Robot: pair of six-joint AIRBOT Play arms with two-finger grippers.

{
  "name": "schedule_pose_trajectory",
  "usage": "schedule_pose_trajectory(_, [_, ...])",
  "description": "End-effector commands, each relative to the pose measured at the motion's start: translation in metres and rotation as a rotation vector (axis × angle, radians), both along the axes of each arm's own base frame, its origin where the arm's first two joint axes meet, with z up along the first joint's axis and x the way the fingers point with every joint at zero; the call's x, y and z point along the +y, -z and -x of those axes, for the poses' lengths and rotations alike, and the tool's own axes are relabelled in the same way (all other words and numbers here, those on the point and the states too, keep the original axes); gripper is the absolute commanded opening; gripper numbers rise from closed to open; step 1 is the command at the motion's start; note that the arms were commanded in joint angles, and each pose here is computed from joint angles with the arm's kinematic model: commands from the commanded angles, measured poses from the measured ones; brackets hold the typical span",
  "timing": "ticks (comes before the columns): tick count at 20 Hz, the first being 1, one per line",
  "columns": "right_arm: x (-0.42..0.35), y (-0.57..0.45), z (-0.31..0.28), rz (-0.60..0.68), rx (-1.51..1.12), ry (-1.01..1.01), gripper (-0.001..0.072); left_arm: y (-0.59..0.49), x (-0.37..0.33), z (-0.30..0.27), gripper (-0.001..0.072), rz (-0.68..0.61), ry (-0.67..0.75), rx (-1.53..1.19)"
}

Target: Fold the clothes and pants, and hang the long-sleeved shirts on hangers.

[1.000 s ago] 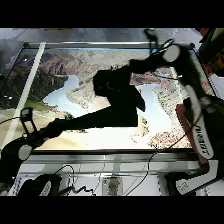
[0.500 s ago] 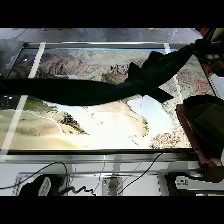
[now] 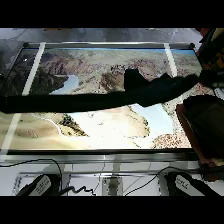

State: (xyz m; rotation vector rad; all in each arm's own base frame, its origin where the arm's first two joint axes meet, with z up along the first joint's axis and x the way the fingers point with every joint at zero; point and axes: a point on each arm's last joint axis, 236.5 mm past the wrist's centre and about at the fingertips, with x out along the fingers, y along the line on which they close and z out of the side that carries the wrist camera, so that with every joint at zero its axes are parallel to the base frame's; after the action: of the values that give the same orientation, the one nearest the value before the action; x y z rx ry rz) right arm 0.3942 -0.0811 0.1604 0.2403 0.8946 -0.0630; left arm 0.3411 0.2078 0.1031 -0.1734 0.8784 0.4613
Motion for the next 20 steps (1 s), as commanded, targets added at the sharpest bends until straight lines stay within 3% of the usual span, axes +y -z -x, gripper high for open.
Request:
schedule_pose_trajectory(1, [0.021, 0.078, 0.073, -0.024, 0.158, -0.012, 0.0027, 0.088, -0.002, 0.070, 0.0026, 0.099, 0.065, 0.311])
schedule_pose_trajectory(5, [0.052, 0.146, 0.154, -0.094, 0.307, 0.000, 0.0027, 0.151, -0.018, 0.132, 0.0027, 0.212, 0.092, 0.491])
schedule_pose_trajectory(9, [0.072, 0.184, 0.216, -0.130, 0.480, -0.029, 0.0027, 0.163, -0.006, 0.161, 0.0028, 0.171, 0.077, 0.589])
schedule_pose_trajectory(15, [0.059, 0.190, 0.292, -0.064, 0.806, -0.050, 0.0028, 0.148, 0.031, 0.133, 0.0028, 0.004, 0.069, 0.486])
schedule_pose_trajectory(20, [0.053, 0.191, 0.287, -0.039, 0.786, -0.040, 0.0029, 0.081, 0.072, 0.085, 0.0028, -0.164, 0.040, 0.302])
